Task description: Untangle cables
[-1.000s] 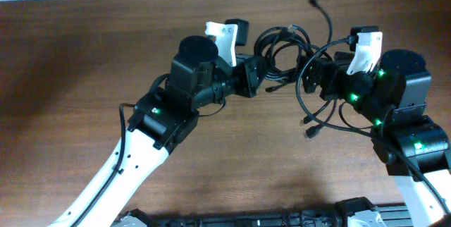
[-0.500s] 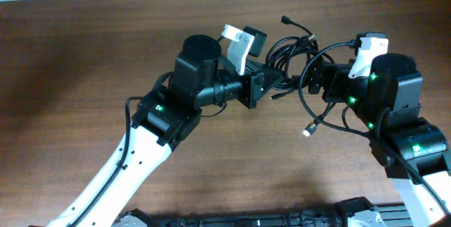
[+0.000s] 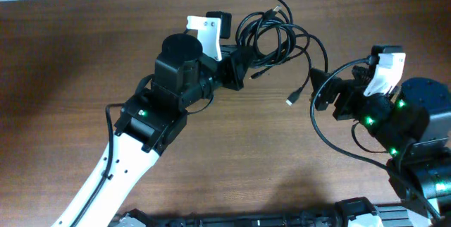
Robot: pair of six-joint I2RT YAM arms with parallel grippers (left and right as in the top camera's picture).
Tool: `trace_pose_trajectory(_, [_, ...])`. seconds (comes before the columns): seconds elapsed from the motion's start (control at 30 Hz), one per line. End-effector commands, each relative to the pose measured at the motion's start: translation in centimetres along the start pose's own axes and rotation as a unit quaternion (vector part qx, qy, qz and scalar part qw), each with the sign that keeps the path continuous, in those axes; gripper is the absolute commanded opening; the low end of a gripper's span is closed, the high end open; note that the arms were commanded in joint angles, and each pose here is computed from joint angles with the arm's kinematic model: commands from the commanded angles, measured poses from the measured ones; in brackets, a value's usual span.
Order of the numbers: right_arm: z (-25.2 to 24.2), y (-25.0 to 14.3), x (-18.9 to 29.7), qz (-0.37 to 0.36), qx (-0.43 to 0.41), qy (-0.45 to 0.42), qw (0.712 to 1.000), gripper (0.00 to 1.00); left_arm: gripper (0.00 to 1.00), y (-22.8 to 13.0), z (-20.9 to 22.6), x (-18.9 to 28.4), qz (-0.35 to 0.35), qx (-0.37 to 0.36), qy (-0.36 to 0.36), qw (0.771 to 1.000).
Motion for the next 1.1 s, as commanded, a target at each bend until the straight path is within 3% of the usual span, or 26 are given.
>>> trace_pose_trajectory(0.0, [0.5, -0.2, 0.1, 0.011, -0.087, 0.023, 0.996, 0.99, 0.0, 1.4, -0.9, 1.4, -0.031, 0.002, -0.007, 0.999])
trace_pose_trajectory(0.07, [1.6, -0.1, 0.2, 0.021, -0.084, 0.072, 0.994, 0.99, 0.0, 1.4, -0.9, 1.4, -0.033, 0.001, -0.008, 0.999])
trace_pose_trajectory(0.17, [3.6, 0.2, 0.7, 0.021, 0.037, 0.165, 0.985, 0.97, 0.0, 1.4, -1.0, 1.4, -0.03, 0.001, -0.009, 0.999])
trace_pose_trajectory(0.37, [3.8, 0.0, 0.8, 0.001, 0.181, 0.179, 0.967, 0.95, 0.0, 0.8, -2.0, 1.4, -0.009, -0.077, -0.06, 0.995])
trace_pose_trajectory(0.43, [3.8, -0.1, 0.8, 0.002, 0.194, 0.179, 0.965, 0.85, 0.0, 0.8, -2.0, 1.4, -0.011, -0.096, -0.061, 0.993])
trace_pose_trajectory(0.5, [3.7, 0.0, 0.7, -0.001, 0.202, 0.175, 0.963, 0.84, 0.0, 0.8, -2.0, 1.4, -0.012, -0.136, -0.06, 0.989])
trace_pose_trajectory(0.57, [3.1, 0.6, 0.5, -0.02, 0.195, 0.136, 0.971, 0.84, 0.0, 0.4, -1.8, 1.4, -0.006, -0.221, -0.053, 0.974])
trace_pose_trajectory(0.67, [1.2, 1.8, 0.2, -0.054, 0.15, 0.034, 0.987, 0.85, 0.0, -0.2, -1.5, 1.4, 0.008, -0.31, -0.051, 0.949])
trace_pose_trajectory(0.77, [0.7, 2.1, 0.2, -0.065, 0.148, 0.006, 0.987, 0.85, 0.0, -0.2, -1.5, 1.4, 0.008, -0.317, -0.051, 0.947])
trace_pose_trajectory(0.9, [0.3, 2.2, 0.1, -0.067, 0.146, -0.013, 0.987, 0.85, 0.0, -1.0, -3.3, 1.8, 0.008, -0.377, -0.147, 0.915])
trace_pose_trajectory(1.07, [1.5, 1.5, 0.1, -0.043, 0.151, 0.049, 0.986, 0.84, 0.0, -0.5, -2.7, 1.6, -0.001, -0.382, -0.113, 0.917])
Point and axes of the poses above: each gripper's point midway between its finger pads, its own x axis back along the fingers, its own z axis along the line the jaws close on, y = z × x, the point moved 7 cm from there along x, back along the fingers, and after that the axes turned 8 degrees about -x, right-handed, at the moved point
